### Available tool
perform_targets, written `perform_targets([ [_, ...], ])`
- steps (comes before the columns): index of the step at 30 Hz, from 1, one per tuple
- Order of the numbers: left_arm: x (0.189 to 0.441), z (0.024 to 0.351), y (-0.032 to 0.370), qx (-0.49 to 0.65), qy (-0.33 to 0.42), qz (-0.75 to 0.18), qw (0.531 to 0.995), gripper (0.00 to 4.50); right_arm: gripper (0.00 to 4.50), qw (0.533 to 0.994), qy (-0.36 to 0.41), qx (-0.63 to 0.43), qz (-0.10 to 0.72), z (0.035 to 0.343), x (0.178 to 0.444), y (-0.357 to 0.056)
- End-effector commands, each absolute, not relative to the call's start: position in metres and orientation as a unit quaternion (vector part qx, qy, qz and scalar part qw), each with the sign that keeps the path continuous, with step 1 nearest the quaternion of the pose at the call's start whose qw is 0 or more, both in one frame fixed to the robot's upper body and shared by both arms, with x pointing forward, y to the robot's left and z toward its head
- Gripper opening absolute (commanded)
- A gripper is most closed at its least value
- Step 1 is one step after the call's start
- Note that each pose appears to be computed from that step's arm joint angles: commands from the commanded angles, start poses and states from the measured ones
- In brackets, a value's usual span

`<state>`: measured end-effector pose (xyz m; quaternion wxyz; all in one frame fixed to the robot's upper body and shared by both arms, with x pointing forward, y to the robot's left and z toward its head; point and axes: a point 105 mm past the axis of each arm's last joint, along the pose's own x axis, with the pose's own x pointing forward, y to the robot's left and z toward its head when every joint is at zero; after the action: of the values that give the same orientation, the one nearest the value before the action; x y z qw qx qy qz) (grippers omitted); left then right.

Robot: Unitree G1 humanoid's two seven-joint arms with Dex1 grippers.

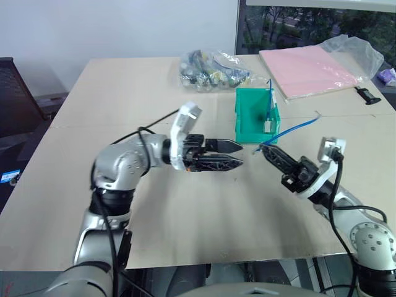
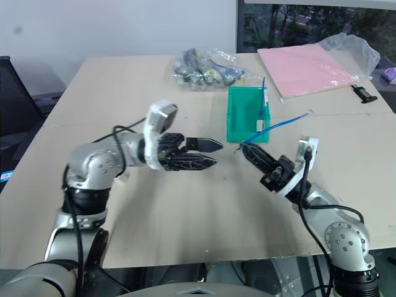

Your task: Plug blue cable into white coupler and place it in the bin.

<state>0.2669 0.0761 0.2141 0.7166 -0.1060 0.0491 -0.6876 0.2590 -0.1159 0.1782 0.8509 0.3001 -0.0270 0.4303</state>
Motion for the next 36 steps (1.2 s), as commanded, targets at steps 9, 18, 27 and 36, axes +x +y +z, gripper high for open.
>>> perform_targets([
  [9,0.234,0.193,0.186,0.094,-0.102,-0.140,0.980,3.56,0.03,0.845,-0.055,0.195,0.495,0.175,0.262,-0.110],
  [18,0.203,0.098,0.213,0.055,0.033,0.009,0.998,3.56,0.03,0.829,-0.047,0.190,0.524,0.174,0.266,-0.098],
  [27,0.245,0.074,0.241,0.053,0.041,-0.014,0.998,3.56,0.03,0.830,-0.048,0.194,0.520,0.173,0.263,-0.089],
  [36,0.258,0.068,0.251,0.065,0.046,-0.064,0.995,2.81,0.03,0.842,-0.051,0.197,0.499,0.170,0.260,-0.090],
])
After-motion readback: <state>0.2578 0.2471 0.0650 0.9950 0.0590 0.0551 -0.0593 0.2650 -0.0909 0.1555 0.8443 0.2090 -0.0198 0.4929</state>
